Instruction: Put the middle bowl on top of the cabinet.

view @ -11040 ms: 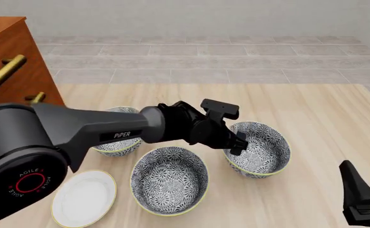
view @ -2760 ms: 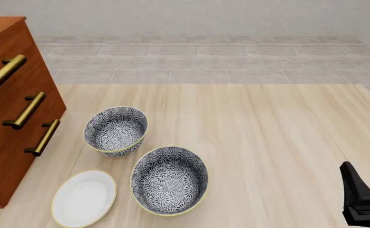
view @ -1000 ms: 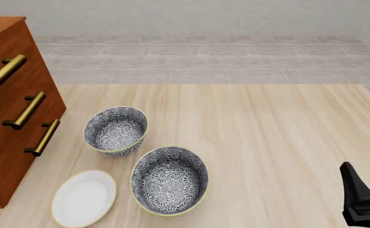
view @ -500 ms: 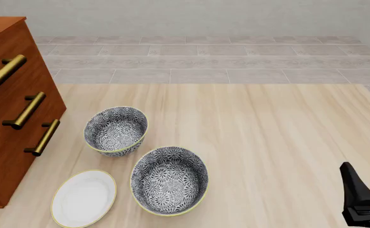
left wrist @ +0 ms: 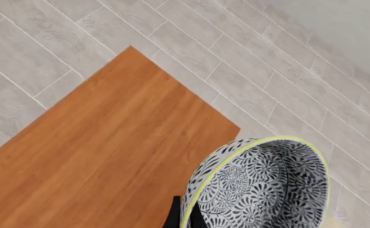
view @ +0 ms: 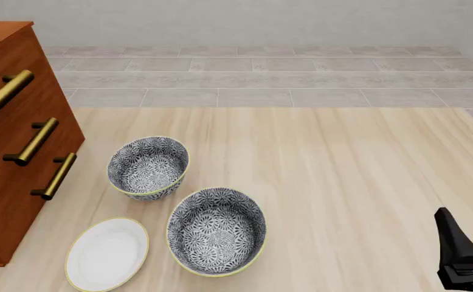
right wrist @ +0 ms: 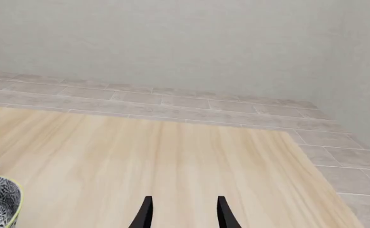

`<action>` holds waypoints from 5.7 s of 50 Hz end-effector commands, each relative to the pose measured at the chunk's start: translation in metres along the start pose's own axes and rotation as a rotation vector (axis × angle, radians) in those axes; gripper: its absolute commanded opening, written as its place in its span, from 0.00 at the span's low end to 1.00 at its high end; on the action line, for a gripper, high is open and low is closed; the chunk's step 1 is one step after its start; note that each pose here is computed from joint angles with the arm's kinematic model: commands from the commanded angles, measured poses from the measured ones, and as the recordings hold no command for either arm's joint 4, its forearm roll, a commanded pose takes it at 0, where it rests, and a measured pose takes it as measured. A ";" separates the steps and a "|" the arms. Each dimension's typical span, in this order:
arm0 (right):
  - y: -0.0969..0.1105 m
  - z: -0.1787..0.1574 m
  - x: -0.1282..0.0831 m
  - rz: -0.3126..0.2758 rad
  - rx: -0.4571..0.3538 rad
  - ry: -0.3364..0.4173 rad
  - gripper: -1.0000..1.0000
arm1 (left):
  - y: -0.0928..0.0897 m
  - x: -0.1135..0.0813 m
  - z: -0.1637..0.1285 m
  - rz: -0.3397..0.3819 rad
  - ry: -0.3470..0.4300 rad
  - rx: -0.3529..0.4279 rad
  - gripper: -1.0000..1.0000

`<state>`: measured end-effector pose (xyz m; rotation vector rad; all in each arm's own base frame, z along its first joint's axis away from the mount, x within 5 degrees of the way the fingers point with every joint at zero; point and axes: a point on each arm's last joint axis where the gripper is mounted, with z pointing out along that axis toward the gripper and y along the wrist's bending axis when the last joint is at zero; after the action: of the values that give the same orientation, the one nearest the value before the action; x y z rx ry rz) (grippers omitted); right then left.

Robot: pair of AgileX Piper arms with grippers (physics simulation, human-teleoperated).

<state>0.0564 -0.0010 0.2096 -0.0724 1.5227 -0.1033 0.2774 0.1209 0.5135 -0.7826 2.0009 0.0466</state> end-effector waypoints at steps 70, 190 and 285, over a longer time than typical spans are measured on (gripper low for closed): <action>0.000 0.000 0.000 -0.012 0.000 0.000 1.00 | 0.051 0.020 0.046 -0.204 0.046 -0.132 0.00; 0.000 0.000 0.000 -0.028 -0.002 -0.001 1.00 | 0.082 0.056 0.091 -0.277 0.098 -0.193 1.00; 0.000 0.000 0.000 -0.043 -0.006 -0.001 1.00 | 0.011 -0.018 -0.082 -0.195 -0.223 0.037 1.00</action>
<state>0.0564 -0.0006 0.2096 -0.1098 1.5212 -0.1328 0.2289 0.1213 0.5493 -0.9460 1.7360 -0.0151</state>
